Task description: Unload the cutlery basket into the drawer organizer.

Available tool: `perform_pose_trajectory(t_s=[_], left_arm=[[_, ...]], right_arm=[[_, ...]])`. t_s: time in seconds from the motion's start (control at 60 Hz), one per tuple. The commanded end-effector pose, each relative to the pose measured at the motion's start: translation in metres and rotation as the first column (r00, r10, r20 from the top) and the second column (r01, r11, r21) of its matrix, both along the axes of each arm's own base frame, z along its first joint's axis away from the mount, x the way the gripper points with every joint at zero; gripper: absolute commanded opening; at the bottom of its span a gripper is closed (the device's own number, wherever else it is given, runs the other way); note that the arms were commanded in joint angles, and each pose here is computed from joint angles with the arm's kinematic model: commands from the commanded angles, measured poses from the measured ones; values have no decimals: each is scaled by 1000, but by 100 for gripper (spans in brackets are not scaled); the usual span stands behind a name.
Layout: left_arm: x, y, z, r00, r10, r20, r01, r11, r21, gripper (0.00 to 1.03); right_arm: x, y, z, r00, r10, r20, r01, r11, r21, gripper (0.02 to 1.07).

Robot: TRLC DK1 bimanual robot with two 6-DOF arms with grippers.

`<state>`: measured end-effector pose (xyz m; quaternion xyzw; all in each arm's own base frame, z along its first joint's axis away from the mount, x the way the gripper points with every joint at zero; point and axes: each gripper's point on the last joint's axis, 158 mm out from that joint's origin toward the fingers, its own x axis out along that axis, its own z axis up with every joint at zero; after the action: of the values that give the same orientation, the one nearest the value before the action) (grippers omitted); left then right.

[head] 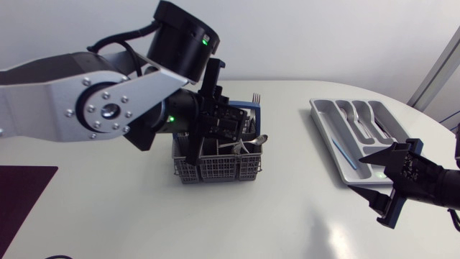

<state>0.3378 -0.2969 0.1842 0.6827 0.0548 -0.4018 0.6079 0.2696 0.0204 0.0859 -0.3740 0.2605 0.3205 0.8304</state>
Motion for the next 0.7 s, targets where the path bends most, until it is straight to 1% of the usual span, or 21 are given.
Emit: perform_pose_trajectory(t_s=[0.0,0.083,0.2,0.283,0.317,0.367,0.4,0.433,0.517,0.567,0.683], left_arm=[[-4,-1,31,999,0,35,2,999,-43,4],[-7,-1,39,999,16,28,-14,997,-78,4],[-10,-5,58,997,68,-21,-70,984,-162,4],[-14,-10,67,987,125,-105,-146,963,-228,4],[-14,-15,67,974,159,-160,-197,946,-259,4],[-17,-23,65,959,183,-218,-241,928,-284,4],[-20,-31,56,938,207,-280,-289,910,-298,4],[-22,-35,52,928,214,-305,-306,904,-298,4],[-30,-49,34,885,244,-396,-372,883,-288,4],[-38,-59,19,842,250,-478,-413,868,-274,4],[-48,-74,2,749,279,-600,-497,837,-231,4]], right_arm=[[-9,8,-3,1000,-6,-22,6,1000,28,86],[-11,14,3,1000,-7,-10,8,999,42,86],[-13,23,16,1000,-17,18,15,997,76,86],[-16,33,30,998,-21,51,15,994,109,86],[-17,38,36,998,-19,60,11,992,126,86],[-20,46,41,998,-17,64,7,989,149,86],[-22,54,46,998,-11,69,0,986,167,86],[-24,60,48,998,-8,69,-5,983,181,86],[-26,73,53,997,2,74,-17,981,195,86],[-27,82,56,996,6,85,-23,979,201,86],[-27,99,65,993,6,116,-31,977,213,86]])
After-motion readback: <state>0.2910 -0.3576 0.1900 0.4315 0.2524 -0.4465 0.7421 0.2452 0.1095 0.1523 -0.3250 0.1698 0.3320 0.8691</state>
